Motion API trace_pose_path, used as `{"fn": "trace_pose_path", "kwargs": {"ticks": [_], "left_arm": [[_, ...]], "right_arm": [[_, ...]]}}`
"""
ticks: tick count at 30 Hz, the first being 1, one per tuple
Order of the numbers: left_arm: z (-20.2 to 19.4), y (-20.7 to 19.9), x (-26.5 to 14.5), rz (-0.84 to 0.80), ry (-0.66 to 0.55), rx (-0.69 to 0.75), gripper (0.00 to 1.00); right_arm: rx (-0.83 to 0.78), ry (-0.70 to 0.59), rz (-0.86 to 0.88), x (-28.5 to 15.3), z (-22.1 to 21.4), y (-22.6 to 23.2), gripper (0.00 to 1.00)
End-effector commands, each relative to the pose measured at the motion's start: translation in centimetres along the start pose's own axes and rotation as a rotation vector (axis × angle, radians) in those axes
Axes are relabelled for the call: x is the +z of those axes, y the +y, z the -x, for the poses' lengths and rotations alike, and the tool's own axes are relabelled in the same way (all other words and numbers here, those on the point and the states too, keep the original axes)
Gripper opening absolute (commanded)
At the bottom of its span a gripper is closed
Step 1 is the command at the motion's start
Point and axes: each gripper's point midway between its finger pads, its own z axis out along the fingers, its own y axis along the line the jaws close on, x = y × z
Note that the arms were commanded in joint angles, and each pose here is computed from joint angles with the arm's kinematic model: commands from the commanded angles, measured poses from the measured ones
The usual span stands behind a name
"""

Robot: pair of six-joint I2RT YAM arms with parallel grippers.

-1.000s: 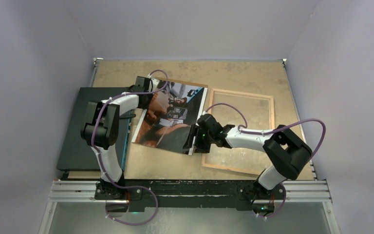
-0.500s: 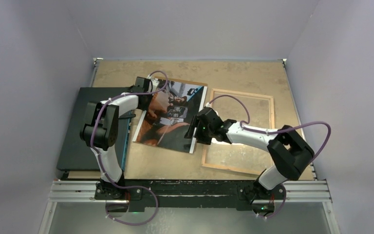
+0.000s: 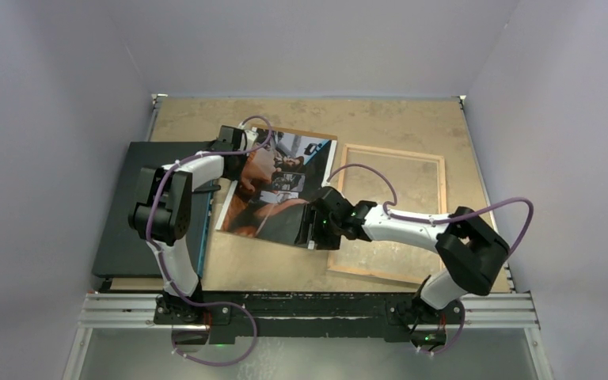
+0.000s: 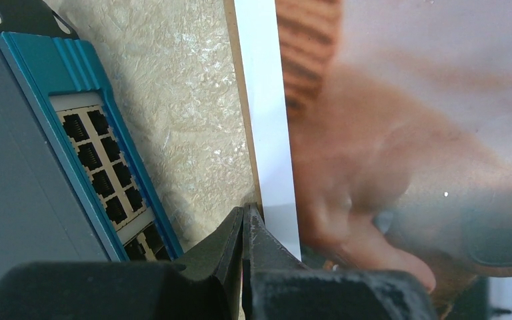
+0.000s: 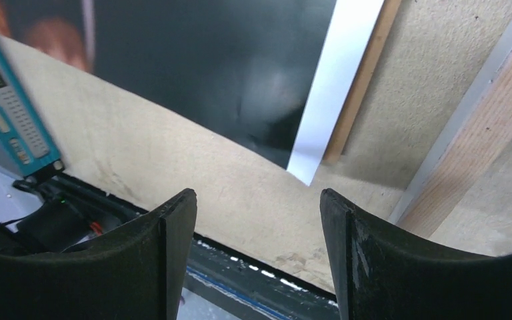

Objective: Put the photo into the frame
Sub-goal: Pick up the photo at the center of the board.

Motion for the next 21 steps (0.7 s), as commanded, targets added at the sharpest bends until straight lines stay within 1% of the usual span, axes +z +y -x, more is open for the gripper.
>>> {"fn": "trace_pose_path", "kwargs": {"ticks": [1, 7, 13, 21], "left_arm": [[-0.7, -0.2, -0.8, -0.021, 0.006, -0.027, 0.0], [-0.8, -0.3, -0.8, -0.026, 0.008, -0.026, 0.0], [-1.0, -0.4, -0.8, -0.029, 0.01, -0.022, 0.0], [-1.2, -0.6, -0.8, -0.042, 0.012, -0.021, 0.0]], "right_arm": [[-0.001, 0.036, -0.041, 0.9, -0.6, -0.9, 0.7], [0.004, 0.044, -0.065, 2.1, -0.7, -1.4, 0.68], [0.03, 0.049, -0.031, 2.0, -0.8, -0.8, 0.64], [0.08, -0.008, 0.013, 1.7, 0.2, -0.1, 0.55]]}}
